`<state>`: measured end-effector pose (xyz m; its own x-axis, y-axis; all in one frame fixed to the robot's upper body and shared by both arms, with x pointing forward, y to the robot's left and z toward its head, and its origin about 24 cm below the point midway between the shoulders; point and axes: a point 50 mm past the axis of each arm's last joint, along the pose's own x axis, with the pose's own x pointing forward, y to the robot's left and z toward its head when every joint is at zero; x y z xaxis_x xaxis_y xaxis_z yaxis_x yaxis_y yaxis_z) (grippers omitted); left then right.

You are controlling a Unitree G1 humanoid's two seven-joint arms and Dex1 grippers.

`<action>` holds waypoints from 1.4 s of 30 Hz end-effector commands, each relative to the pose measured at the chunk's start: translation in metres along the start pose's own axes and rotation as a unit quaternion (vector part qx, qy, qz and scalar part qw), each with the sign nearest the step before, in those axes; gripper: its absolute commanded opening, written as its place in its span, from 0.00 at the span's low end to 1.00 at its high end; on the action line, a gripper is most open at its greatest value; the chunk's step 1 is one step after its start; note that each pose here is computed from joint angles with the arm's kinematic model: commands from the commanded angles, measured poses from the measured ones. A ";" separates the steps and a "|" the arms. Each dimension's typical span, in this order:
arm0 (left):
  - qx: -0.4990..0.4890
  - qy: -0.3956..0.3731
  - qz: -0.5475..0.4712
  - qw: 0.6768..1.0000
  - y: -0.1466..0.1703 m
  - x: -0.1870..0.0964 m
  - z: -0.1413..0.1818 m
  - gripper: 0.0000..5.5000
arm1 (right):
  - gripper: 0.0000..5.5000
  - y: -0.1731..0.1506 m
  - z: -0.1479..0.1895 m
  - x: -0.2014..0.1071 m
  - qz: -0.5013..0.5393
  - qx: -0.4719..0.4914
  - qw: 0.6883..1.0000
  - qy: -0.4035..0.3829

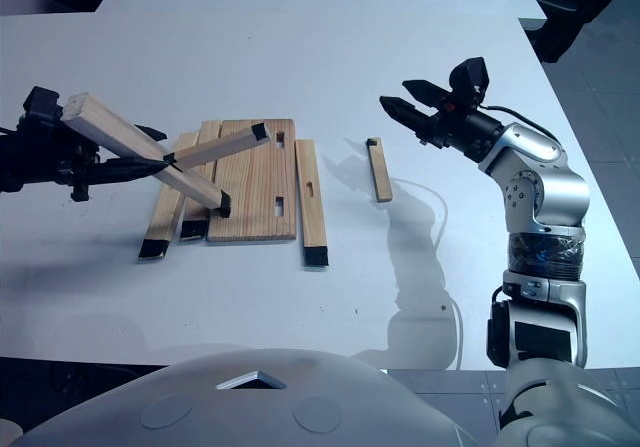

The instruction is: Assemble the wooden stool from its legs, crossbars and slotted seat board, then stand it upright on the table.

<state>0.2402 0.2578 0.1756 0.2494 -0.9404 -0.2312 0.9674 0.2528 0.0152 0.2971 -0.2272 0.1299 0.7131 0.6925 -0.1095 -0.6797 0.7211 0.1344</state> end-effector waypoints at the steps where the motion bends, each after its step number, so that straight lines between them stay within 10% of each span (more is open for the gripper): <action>1: -0.016 0.027 -0.014 0.999 -0.001 0.001 -0.006 0.37 | 0.56 0.002 0.002 0.001 0.002 -0.005 1.000 -0.003; 42: 0.018 0.028 -0.044 0.998 0.002 0.004 0.011 0.37 | 0.56 0.004 -0.013 0.004 -0.010 0.008 1.000 0.003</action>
<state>0.2446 0.2475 0.1830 0.1617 -0.9519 -0.2604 0.9868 0.1585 0.0332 0.2954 -0.2208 0.1182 0.7221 0.6842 -0.1020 -0.6667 0.7276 0.1614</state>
